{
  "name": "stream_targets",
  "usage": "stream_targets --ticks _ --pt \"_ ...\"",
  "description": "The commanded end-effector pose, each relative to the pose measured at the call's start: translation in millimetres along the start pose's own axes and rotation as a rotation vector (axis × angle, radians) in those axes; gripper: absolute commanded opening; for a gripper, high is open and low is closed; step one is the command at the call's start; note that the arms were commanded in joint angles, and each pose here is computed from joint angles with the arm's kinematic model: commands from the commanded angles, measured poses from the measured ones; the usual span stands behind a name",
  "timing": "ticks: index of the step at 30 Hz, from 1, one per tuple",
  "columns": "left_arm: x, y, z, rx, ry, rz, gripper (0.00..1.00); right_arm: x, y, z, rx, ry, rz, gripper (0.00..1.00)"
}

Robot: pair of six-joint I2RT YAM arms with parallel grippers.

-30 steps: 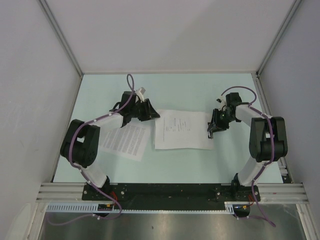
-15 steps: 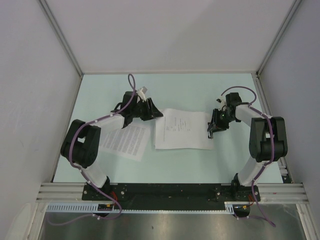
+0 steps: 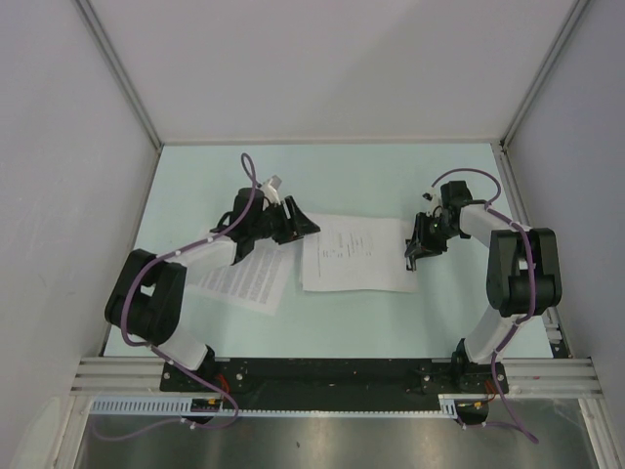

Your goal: Put the files into the folder

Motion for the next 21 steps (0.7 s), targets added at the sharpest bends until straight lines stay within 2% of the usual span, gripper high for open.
stream_targets --ticks 1,8,12,13,16,21 --pt "-6.8 1.2 -16.0 0.052 -0.013 -0.039 0.59 -6.7 1.0 6.2 -0.022 0.009 -0.021 0.00" --pt "-14.5 -14.9 -8.7 -0.018 -0.065 -0.022 0.52 -6.7 1.0 6.6 -0.018 0.013 -0.022 0.00" --pt "-17.7 -26.2 -4.1 -0.089 -0.127 -0.002 0.40 -6.6 -0.1 6.2 -0.012 0.009 -0.021 0.00" --pt "-16.4 -28.0 -1.8 -0.101 -0.140 0.008 0.33 -6.9 -0.3 5.5 -0.011 0.009 -0.021 0.00" --pt "-19.6 -39.3 10.5 -0.157 -0.174 0.025 0.24 -7.5 0.2 6.9 -0.017 0.013 -0.025 0.00" --pt "-21.1 -56.3 29.1 -0.240 -0.230 0.101 0.19 -7.3 1.5 6.7 -0.016 0.014 -0.029 0.00"
Point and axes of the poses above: each gripper's point midway between its finger pads, its own y axis back along the fingers, its own z axis along the line the jaws close on, x = y × z, the point moved 6 cm from there along y, back along the fingers
